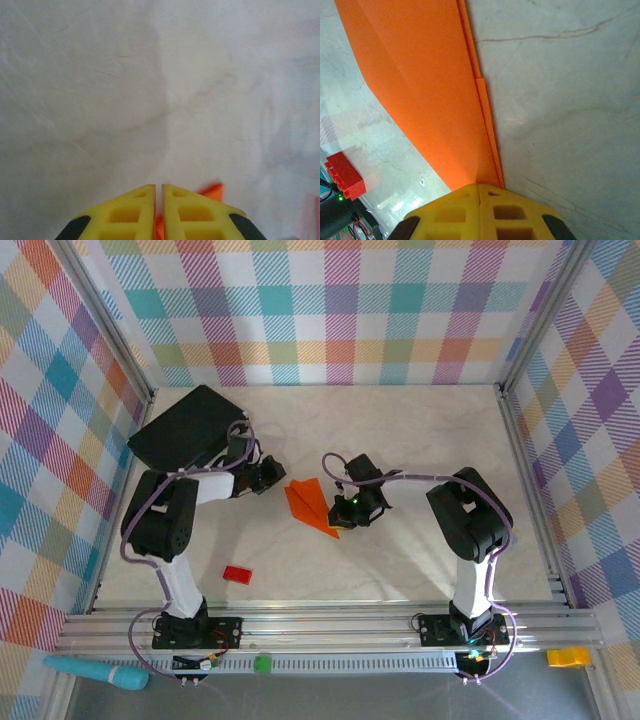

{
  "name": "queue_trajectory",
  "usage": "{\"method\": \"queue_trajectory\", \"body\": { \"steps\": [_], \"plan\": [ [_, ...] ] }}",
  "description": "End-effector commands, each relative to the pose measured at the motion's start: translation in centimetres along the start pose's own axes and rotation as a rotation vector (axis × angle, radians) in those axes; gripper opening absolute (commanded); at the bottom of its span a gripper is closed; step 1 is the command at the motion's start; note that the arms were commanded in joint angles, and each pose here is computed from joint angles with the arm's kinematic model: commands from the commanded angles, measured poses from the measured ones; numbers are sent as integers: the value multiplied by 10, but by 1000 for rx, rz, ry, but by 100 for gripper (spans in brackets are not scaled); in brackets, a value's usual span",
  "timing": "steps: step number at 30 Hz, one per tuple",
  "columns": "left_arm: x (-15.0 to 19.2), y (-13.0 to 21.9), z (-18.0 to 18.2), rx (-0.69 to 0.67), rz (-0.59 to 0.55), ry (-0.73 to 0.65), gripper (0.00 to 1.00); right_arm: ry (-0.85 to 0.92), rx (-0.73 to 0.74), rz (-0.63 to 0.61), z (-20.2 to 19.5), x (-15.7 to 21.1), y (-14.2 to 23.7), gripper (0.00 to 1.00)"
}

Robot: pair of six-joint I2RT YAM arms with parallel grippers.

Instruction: Fold a paper plane with a square sheet of paper (pick it up from the middle)

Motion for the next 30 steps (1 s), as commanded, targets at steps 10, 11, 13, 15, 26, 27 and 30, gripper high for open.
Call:
{"method": "queue_trajectory", "body": {
  "steps": [10,11,13,15,26,27,30],
  "plan": [
    [105,14,-44,125,176,18,4,-193,411,280,-108,90,-22,0],
    [112,11,-44,125,190,19,3,-193,412,281,-108,90,-22,0],
    [127,4,-45,129,222,18,0,-191,411,280,-108,90,-22,0],
    [138,-2,-45,129,249,18,0,-190,412,282,-108,90,-22,0],
    [160,-22,-29,81,305,34,0,-189,411,276,-108,90,-23,0],
    [160,-23,-25,65,305,34,0,-192,415,277,-109,90,-23,0],
    [156,-23,-17,14,283,35,0,-194,427,287,-112,93,-22,0]
  ]
}}
Point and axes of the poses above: each hand's point on the last joint's axis, 136 mm out from that joint toward the fingers, its own y axis back along the fingers, its own z axis along the line the jaws close on, x = y × z, the point moved 1 cm from there along y, back along the fingers, and after that the axes turned 5 degrees about y, right-handed, at the moved point
